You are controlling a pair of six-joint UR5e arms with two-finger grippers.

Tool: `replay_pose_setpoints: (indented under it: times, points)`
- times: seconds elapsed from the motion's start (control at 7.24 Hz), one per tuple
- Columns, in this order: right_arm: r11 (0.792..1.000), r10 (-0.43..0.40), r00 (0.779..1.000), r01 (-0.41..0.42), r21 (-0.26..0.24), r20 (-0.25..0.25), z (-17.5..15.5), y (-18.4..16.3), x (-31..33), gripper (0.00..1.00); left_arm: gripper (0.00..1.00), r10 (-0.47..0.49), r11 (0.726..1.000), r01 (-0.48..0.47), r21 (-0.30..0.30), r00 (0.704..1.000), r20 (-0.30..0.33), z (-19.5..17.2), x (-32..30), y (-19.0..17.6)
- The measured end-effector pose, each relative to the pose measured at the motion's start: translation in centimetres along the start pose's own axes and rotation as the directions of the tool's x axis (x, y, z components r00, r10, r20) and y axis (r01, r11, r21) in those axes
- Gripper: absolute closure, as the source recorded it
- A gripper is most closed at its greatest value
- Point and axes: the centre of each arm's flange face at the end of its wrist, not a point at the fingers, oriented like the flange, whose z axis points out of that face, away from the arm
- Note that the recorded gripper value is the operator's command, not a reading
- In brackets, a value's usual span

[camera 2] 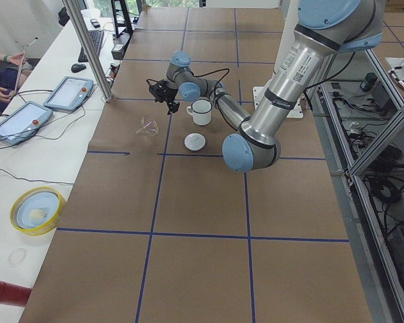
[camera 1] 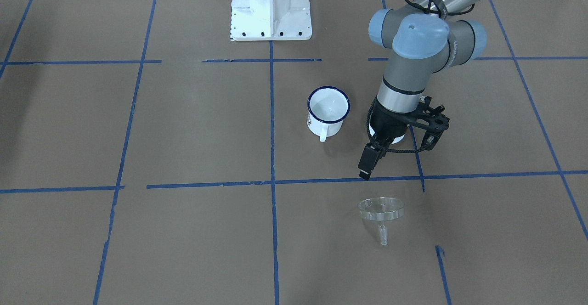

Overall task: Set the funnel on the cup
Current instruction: 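Move the left gripper to the clear glass funnel, then grasp the glass funnel's stem with the left gripper and lift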

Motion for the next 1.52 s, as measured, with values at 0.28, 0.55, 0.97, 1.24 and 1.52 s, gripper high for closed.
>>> replay_pose_setpoints:
  times: [0.28,0.55,0.97,1.24,1.52]
  points:
    - [1.0,0.0,1.0,0.0,0.0,0.0,0.0,0.0,0.0,0.0,0.0,-0.083,0.992,0.087,0.092,0.995,-0.047,4.2,0.2,0.2]
    - [1.0,0.0,1.0,0.0,0.0,0.0,0.0,0.0,0.0,0.0,0.03,-0.1,0.988,0.108,0.113,0.992,-0.079,7.0,-0.6,-0.3]
    - [1.0,0.0,1.0,0.0,0.0,0.0,0.0,0.0,0.0,0.0,0.67,-0.093,0.985,0.113,0.129,0.984,-0.149,8.8,-0.8,-1.2]
    - [1.0,0.0,1.0,0.0,0.0,0.0,0.0,0.0,0.0,0.0,1.0,-0.084,0.986,0.107,0.124,0.981,-0.177,9.0,-0.6,-1.5]
    - [1.0,0.0,1.0,0.0,0.0,0.0,0.0,0.0,0.0,0.0,1.0,-0.082,0.987,0.106,0.117,0.977,-0.196,8.4,0.1,-1.4]
